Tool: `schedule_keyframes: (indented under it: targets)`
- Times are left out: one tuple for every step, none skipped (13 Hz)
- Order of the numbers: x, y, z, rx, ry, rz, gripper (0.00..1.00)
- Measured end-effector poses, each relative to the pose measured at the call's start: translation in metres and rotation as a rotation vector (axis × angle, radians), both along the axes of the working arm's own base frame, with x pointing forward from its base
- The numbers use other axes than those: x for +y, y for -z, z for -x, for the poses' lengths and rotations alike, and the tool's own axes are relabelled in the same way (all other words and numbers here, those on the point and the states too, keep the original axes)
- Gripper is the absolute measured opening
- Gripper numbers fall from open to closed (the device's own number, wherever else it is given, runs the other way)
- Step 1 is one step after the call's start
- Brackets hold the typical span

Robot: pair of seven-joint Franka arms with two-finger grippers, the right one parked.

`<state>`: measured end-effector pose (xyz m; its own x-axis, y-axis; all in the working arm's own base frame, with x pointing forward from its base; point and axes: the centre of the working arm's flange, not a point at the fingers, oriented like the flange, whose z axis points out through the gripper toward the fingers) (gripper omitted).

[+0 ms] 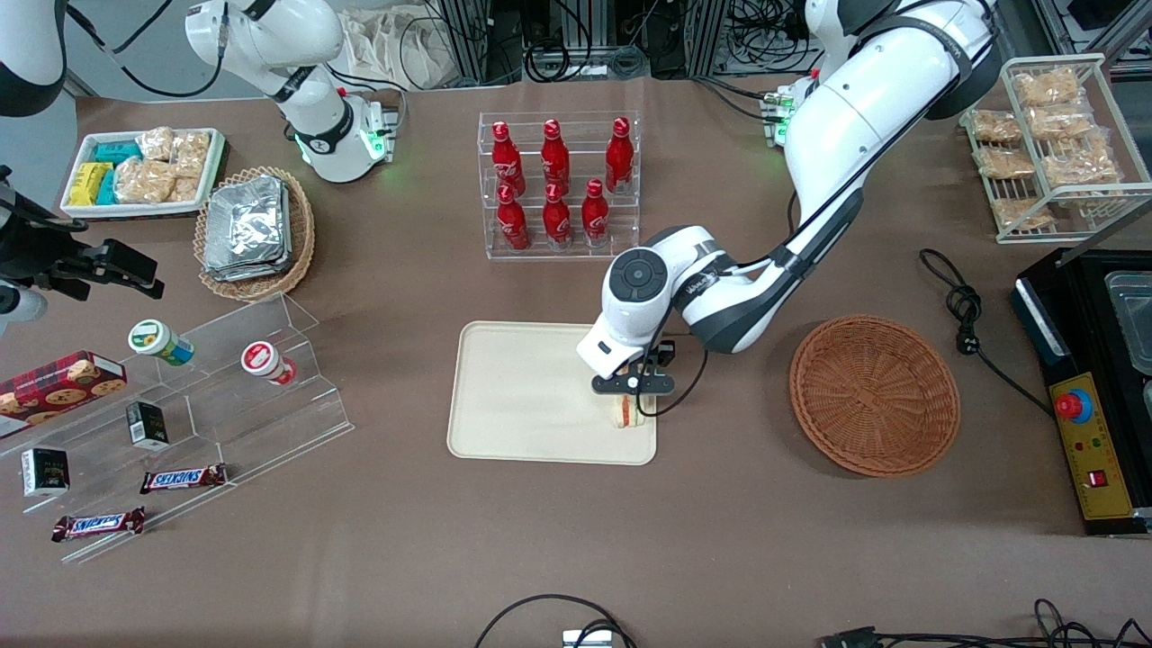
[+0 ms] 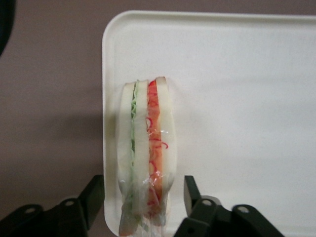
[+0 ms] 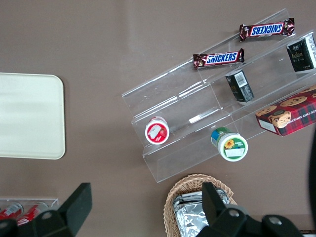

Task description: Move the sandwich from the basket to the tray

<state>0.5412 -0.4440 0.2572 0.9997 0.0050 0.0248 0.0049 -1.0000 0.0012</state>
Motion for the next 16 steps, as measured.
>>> schedule_keyframes:
  targets:
    - [0.000,-0.009,-0.002,-0.012,-0.029,-0.001,0.89]
    - [0.002,-0.020,-0.004,-0.020,-0.056,-0.017,0.98]
    - [0.006,-0.036,-0.004,-0.030,-0.078,-0.042,1.00]
    - [0.010,-0.056,-0.007,-0.051,-0.096,-0.059,1.00]
    - [0.019,-0.078,-0.011,-0.071,-0.117,-0.062,1.00]
    - [0.030,-0.100,-0.017,-0.084,-0.137,-0.052,1.00]
    - [0.044,-0.123,-0.024,-0.088,-0.148,-0.039,1.00]
    - [0.062,-0.142,-0.030,-0.081,-0.151,-0.030,1.00]
    - [0.081,-0.160,-0.036,-0.066,-0.146,-0.026,1.00]
    - [0.103,-0.178,-0.041,-0.044,-0.134,-0.021,1.00]
    - [0.126,-0.193,-0.046,-0.021,-0.124,-0.016,1.00]
    - [0.149,-0.206,-0.050,-0.009,-0.113,-0.018,1.00]
    - [0.171,-0.216,-0.053,-0.002,-0.098,-0.028,1.00]
    - [0.192,-0.222,-0.054,0.010,-0.067,-0.034,1.00]
    - [0.212,-0.227,-0.053,0.025,-0.029,-0.034,1.00]
    - [0.230,-0.232,-0.051,0.035,-0.002,-0.030,1.00]
